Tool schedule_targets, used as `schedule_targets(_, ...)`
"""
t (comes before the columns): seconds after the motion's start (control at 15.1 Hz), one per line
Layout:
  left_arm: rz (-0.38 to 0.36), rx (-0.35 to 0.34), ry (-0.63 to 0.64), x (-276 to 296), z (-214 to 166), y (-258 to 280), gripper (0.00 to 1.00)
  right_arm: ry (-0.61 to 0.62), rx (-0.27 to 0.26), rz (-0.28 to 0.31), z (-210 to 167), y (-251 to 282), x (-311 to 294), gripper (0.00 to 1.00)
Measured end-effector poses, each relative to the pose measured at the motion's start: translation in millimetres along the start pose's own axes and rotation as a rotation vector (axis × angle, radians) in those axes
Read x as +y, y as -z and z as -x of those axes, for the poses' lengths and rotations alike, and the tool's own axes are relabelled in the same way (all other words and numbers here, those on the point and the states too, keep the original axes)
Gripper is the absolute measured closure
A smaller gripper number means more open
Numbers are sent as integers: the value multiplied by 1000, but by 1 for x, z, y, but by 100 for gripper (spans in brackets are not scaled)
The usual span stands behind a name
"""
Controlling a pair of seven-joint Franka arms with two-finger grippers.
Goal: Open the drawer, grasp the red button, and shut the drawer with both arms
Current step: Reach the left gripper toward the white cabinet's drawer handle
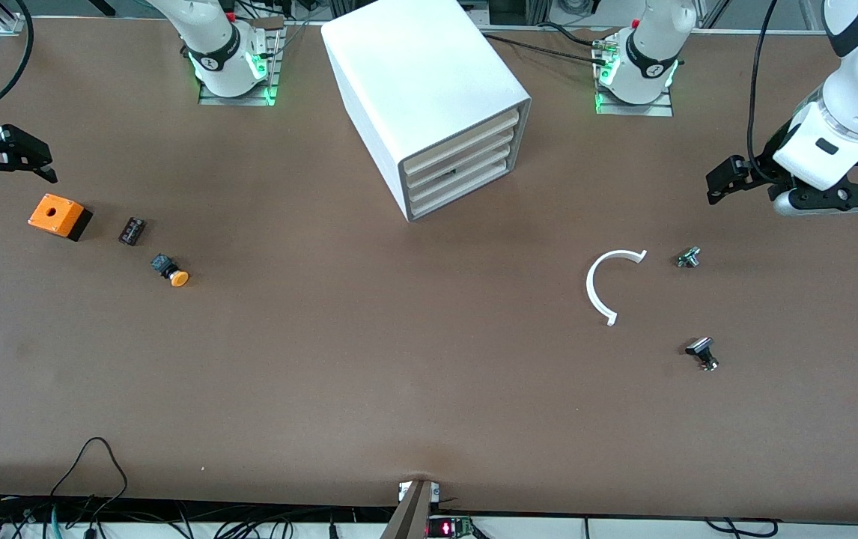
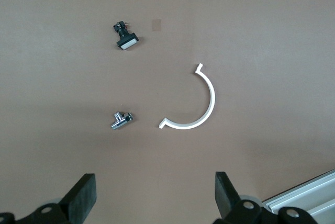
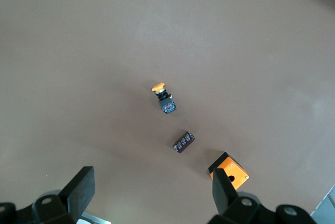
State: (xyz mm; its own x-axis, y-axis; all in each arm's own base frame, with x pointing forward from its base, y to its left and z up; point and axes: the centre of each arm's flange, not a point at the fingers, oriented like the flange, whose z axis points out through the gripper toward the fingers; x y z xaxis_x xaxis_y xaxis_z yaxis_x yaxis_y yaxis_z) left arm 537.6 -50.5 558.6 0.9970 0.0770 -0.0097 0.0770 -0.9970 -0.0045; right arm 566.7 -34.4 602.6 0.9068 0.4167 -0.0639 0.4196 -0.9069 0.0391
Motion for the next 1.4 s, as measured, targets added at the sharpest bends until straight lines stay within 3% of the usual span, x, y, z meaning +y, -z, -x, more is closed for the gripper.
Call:
schedule_targets(0.2,2,10,0,0,-1,5,0,-92,0,0,0,0,0,0)
schedule_targets(0.73,2,-2,-1,1,-5,11,0,-115,-7,-3,0,-1,-2,0)
schedule_targets(1.2,0,-45,-25,3,-14,-10,0,-124,-23,-10,2,-3,-2,0)
schedule_targets(1.4,-5,-105,-56,4,-14,-24,0,-125,-37,-16,1,-10,-2,0)
